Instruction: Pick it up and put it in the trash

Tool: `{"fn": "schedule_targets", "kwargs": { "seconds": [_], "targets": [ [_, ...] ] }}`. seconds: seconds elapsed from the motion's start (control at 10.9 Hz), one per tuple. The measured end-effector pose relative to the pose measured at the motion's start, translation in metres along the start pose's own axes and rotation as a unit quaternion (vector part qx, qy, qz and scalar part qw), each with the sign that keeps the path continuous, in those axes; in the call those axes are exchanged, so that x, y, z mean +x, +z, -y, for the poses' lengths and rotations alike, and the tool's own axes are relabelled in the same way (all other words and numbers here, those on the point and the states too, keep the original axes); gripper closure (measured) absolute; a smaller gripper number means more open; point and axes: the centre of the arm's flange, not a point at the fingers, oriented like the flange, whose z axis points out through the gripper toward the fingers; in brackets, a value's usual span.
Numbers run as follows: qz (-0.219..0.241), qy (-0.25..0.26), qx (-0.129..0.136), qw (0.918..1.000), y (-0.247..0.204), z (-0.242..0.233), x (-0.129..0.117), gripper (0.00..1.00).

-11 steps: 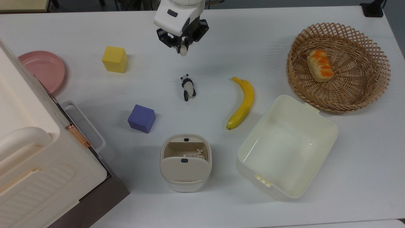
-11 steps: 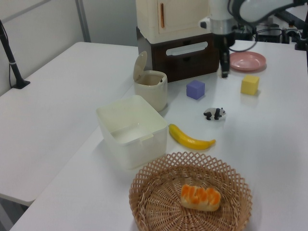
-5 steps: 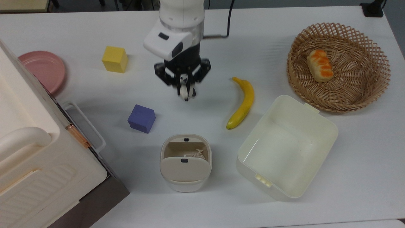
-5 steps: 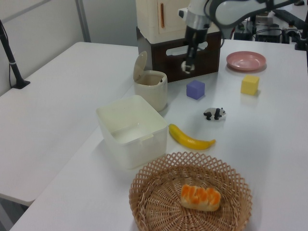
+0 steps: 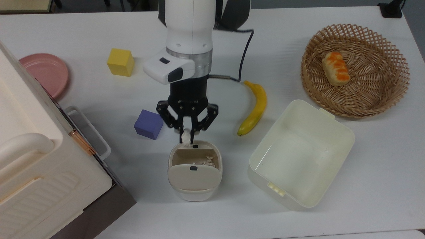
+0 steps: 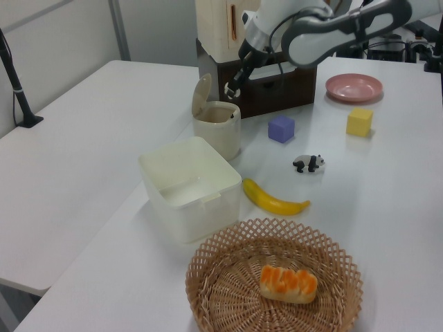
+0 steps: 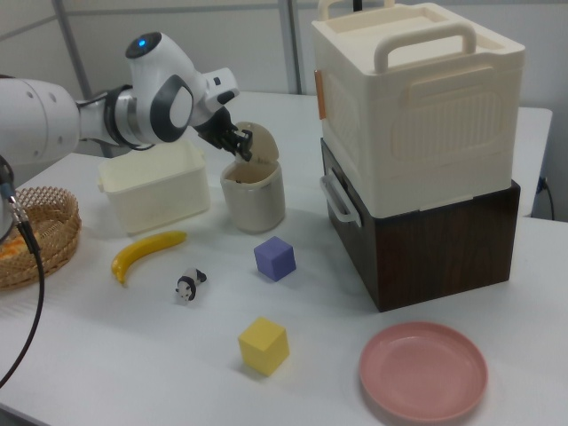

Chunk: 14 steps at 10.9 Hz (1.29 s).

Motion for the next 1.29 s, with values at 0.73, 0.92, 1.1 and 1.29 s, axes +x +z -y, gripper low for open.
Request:
{"fn": "schedule_targets", "kwargs": {
  "seconds": [0.73, 0.92, 1.1, 1.29],
  "targets": [
    [-0.032, 0.038, -0.015, 0.9986, 0.029, 0.017, 0.005, 0.15],
    [-0.046, 0.05, -0.013, 0.9976, 0.012, 0.014, 0.014, 0.0],
    [-0.005, 0.063, -0.027, 0.9976, -0.021, 0.002, 0.014, 0.0],
    [0.09, 0.069, -0.052, 0.9922, -0.062, -0.014, -0.002, 0.0]
  ]
}}
